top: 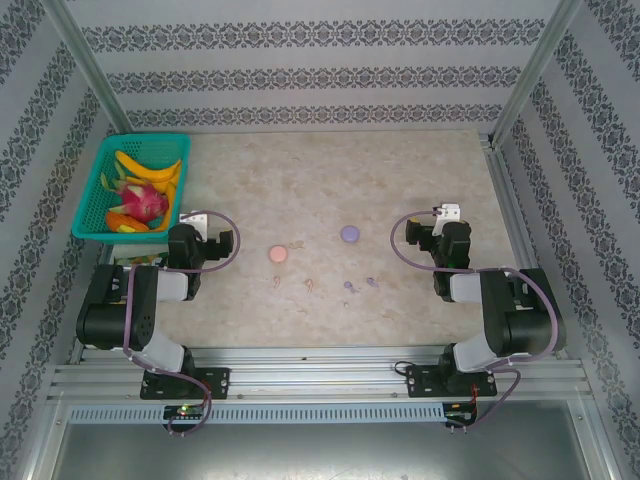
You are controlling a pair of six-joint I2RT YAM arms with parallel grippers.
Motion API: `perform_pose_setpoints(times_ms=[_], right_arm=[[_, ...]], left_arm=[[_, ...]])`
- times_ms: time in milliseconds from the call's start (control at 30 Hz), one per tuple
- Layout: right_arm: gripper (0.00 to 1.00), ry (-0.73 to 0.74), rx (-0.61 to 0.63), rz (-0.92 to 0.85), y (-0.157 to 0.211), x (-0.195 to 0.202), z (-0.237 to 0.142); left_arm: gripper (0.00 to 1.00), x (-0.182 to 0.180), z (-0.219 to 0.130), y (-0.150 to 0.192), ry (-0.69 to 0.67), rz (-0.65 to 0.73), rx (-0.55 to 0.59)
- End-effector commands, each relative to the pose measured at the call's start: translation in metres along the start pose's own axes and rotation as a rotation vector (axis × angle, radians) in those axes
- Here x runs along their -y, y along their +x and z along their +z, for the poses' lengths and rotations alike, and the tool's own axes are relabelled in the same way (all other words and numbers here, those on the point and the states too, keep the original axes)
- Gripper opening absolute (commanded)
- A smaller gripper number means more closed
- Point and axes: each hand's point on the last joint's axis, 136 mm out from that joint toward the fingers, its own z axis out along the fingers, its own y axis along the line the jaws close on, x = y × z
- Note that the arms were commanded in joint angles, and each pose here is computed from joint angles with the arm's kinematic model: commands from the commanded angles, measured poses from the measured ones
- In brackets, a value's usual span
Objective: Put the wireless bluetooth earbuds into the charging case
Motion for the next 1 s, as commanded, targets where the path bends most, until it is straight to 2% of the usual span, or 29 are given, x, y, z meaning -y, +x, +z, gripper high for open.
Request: perform_pose_setpoints(times_ms=[0, 967], right_arm=[[0.98, 0.0, 0.059, -0.014, -0.018, -0.0029, 0.0027], [0.98, -0.002, 0.078, 0.006, -0.0258, -0.0003, 0.0006]], left_arm=[[1.0, 0.0029, 0.0029, -0.0253, 0.006, -0.005, 0.082], [1.0, 0.0056, 0.0019, -0.0276, 0.022, 0.001, 0.085]])
